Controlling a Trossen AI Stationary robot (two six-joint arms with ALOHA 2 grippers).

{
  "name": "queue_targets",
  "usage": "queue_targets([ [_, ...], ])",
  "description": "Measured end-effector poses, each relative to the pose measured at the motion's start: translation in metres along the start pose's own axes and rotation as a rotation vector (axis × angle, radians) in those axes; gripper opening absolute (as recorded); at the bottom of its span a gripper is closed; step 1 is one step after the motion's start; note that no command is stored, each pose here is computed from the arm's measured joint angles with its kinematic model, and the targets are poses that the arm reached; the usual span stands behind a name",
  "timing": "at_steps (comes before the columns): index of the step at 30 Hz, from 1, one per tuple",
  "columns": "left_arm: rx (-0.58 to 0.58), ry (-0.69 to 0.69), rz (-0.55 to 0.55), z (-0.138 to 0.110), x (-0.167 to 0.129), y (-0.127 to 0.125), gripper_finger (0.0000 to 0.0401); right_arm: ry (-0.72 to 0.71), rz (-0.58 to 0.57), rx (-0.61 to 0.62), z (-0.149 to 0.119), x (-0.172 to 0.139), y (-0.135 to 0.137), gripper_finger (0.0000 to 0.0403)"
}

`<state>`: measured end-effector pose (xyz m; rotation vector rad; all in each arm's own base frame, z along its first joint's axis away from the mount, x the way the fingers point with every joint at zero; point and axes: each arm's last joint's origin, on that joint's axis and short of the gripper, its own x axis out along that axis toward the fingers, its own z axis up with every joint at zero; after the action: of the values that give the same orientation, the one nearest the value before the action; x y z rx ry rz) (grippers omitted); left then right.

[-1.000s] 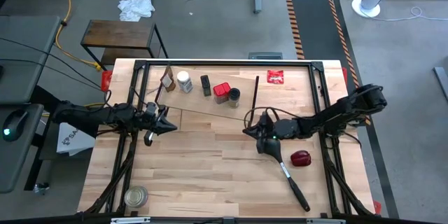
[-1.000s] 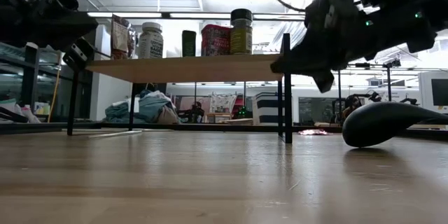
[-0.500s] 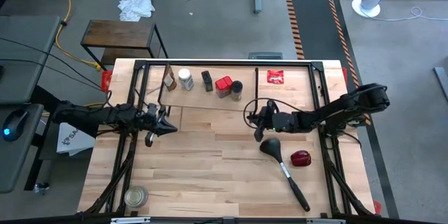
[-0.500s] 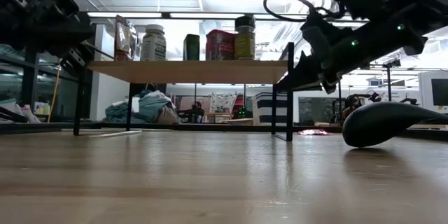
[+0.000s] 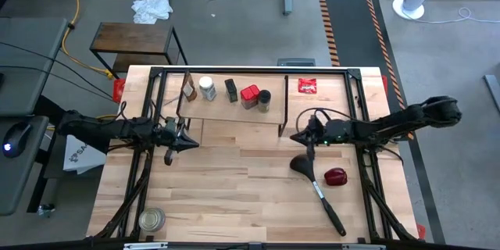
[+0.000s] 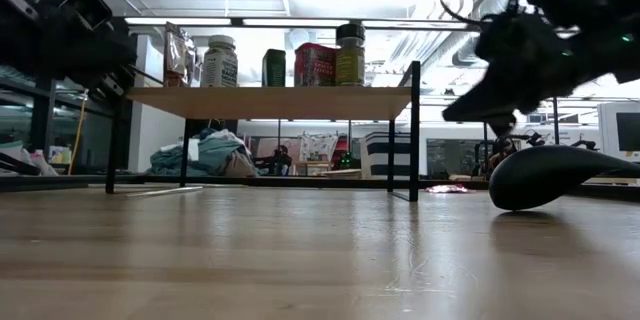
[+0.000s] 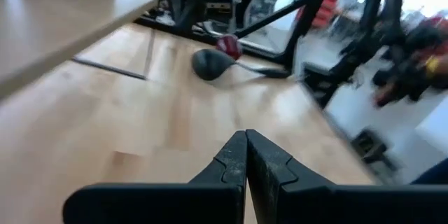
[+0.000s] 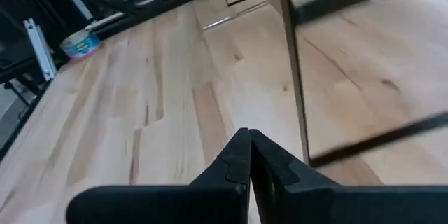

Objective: Shelf spices
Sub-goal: Return to Home Position

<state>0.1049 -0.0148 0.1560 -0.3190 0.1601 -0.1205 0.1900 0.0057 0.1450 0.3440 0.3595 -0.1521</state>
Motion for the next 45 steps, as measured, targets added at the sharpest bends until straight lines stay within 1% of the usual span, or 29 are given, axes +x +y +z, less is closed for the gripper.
queue_targets([
  [2,0.071,0.002,0.038,-0.001,0.001,0.001,0.0000,-0.004,-0.005,0.002,-0.008,-0.008,-0.005,0.0000],
  [3,0.084,0.001,0.051,-0.001,0.001,0.002,0.0000,-0.011,-0.018,0.003,-0.012,-0.011,-0.008,0.0000],
  [6,0.094,-0.001,0.061,0.000,0.001,0.003,0.0000,-0.060,-0.020,0.016,-0.022,-0.020,-0.016,0.0000],
  [8,0.100,0.000,0.062,-0.001,0.001,0.003,0.0000,-0.063,-0.029,0.019,-0.030,-0.024,-0.022,0.0000],
  [10,0.120,-0.002,0.071,-0.001,0.001,0.003,0.0000,-0.039,-0.048,-0.015,-0.031,-0.024,-0.024,0.0000],
  [13,0.147,-0.015,0.113,0.000,0.002,0.004,0.0000,-0.024,-0.063,-0.076,-0.032,-0.024,-0.026,0.0000],
  [18,0.104,-0.018,0.132,0.000,0.002,0.005,0.0001,0.069,-0.153,-0.023,-0.042,-0.025,-0.033,0.0000],
  [21,0.105,-0.017,0.132,0.000,0.002,0.005,0.0001,0.121,-0.172,-0.020,-0.047,-0.026,-0.035,0.0000],
  [29,0.104,-0.016,0.132,0.000,0.002,0.005,0.0001,0.198,-0.200,-0.034,-0.054,-0.029,-0.037,0.0000],
  [32,0.103,-0.030,0.128,0.001,0.001,0.004,0.0001,0.184,-0.196,-0.032,-0.051,-0.035,-0.037,0.0000],
  [36,0.100,-0.093,0.107,0.006,-0.003,0.003,0.0001,0.132,-0.176,-0.025,-0.045,-0.046,-0.035,0.0000],
  [42,0.095,-0.193,0.078,0.013,-0.011,0.000,0.0001,-0.025,-0.118,-0.003,-0.031,-0.060,-0.031,0.0000],
  [45,0.095,-0.193,0.075,0.013,-0.011,0.000,0.0001,-0.122,-0.082,0.010,-0.023,-0.067,-0.029,0.0000],
])
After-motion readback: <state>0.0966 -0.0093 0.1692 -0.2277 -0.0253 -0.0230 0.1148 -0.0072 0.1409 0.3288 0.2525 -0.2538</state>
